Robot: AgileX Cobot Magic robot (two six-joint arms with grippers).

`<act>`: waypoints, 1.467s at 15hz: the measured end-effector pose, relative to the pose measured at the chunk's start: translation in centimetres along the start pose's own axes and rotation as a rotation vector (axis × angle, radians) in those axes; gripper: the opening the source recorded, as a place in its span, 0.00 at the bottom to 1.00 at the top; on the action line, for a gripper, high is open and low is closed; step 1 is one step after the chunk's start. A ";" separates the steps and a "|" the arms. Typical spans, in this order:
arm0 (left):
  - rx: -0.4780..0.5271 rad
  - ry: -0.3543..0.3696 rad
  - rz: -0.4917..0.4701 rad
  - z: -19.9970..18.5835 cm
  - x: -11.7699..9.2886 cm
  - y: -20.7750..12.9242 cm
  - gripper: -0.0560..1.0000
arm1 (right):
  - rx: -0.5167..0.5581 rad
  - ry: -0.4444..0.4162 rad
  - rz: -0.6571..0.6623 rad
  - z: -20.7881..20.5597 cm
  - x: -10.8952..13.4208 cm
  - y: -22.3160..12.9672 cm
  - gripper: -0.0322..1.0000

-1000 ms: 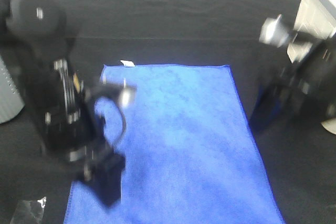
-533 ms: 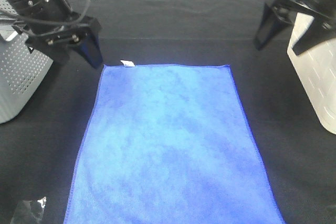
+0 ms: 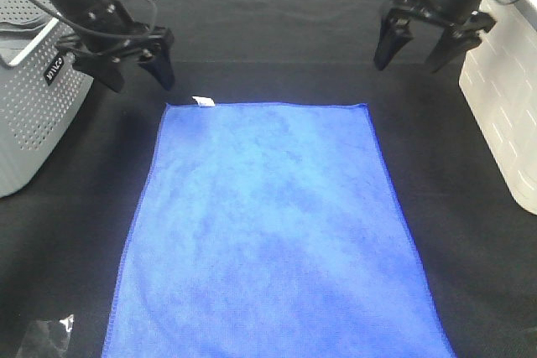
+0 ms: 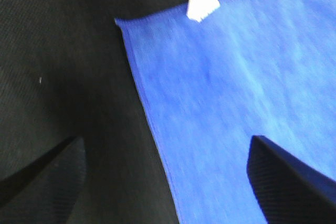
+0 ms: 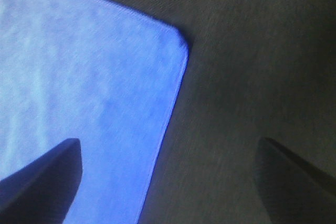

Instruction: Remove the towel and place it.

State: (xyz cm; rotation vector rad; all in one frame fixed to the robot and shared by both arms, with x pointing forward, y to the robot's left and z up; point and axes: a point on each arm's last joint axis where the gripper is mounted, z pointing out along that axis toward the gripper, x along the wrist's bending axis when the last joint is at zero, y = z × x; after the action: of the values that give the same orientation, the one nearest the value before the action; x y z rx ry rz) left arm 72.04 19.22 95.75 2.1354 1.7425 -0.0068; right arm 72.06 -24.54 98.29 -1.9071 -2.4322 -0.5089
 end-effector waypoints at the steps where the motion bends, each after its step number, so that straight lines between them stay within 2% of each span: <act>1: 0.002 0.002 -0.006 1.1 0.3 0.4 0.80 | 0.009 0.001 0.002 1.4 -0.4 0.4 0.84; 5: 0.028 0.001 -0.029 4.6 2.0 1.6 0.81 | 0.075 0.011 -0.006 6.7 -1.8 0.6 0.84; 8: 0.073 -0.001 -0.054 6.0 3.5 1.3 0.81 | 0.102 0.013 -0.021 8.2 -2.2 0.4 0.84; 11: 0.094 -0.009 -0.066 6.9 3.8 1.0 0.81 | 0.133 0.017 -0.016 10.0 -2.6 0.0 0.84; 22: 0.112 -0.016 -0.075 8.0 4.0 0.8 0.80 | 0.122 0.025 0.012 10.5 -2.7 0.1 0.84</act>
State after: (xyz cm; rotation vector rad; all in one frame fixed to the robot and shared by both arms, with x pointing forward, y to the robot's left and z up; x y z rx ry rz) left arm 75.60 20.54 87.63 2.1396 1.8524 -0.1445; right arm 74.86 -24.36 87.83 -1.8552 -2.3748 -0.3719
